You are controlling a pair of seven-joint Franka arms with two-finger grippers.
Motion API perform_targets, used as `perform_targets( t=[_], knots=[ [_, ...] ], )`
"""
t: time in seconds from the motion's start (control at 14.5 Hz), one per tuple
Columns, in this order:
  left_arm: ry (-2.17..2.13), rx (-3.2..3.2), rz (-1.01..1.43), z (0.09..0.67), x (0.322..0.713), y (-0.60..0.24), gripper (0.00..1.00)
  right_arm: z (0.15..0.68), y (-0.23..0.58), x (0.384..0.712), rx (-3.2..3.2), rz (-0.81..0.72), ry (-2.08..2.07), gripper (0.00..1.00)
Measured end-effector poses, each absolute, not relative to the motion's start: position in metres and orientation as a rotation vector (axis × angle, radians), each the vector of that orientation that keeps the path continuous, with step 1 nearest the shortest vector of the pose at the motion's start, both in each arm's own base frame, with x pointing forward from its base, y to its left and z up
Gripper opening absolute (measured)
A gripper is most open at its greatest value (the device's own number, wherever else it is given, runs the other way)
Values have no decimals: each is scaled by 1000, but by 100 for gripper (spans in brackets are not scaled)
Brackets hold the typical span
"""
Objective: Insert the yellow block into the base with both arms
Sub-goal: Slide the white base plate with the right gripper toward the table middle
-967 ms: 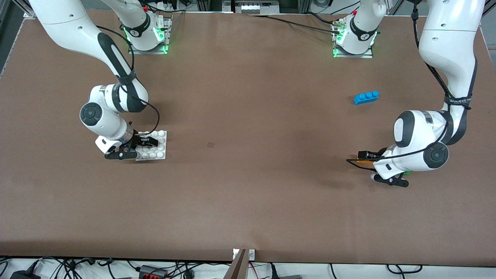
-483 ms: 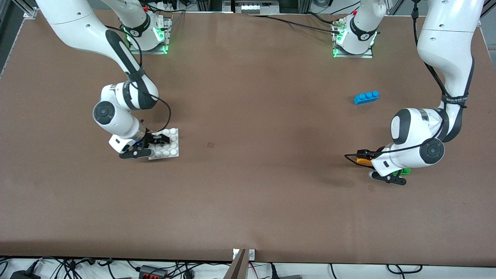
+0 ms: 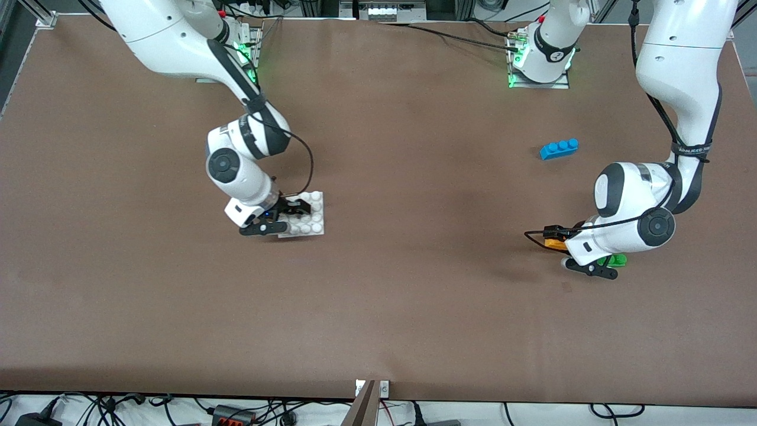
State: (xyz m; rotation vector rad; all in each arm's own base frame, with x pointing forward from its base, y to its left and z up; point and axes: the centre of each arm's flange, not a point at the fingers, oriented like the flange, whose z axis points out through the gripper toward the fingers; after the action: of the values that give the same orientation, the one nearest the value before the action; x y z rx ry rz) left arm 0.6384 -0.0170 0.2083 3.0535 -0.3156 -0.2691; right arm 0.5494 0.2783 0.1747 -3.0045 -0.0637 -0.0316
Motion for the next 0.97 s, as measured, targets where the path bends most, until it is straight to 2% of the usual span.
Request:
perform_targets(
  t=[0.35,0.62,0.97],
  knots=[
    [-314,3059,-235,204,637,-14,100,173,365,548,-2957,-58,82,73],
    [-314,3060,-229,195,630,-14,100,171,428,542,-2916,-88,39,73],
    [-314,3062,-217,193,629,-14,100,171,477,521,-2890,-89,20,73]
  ],
)
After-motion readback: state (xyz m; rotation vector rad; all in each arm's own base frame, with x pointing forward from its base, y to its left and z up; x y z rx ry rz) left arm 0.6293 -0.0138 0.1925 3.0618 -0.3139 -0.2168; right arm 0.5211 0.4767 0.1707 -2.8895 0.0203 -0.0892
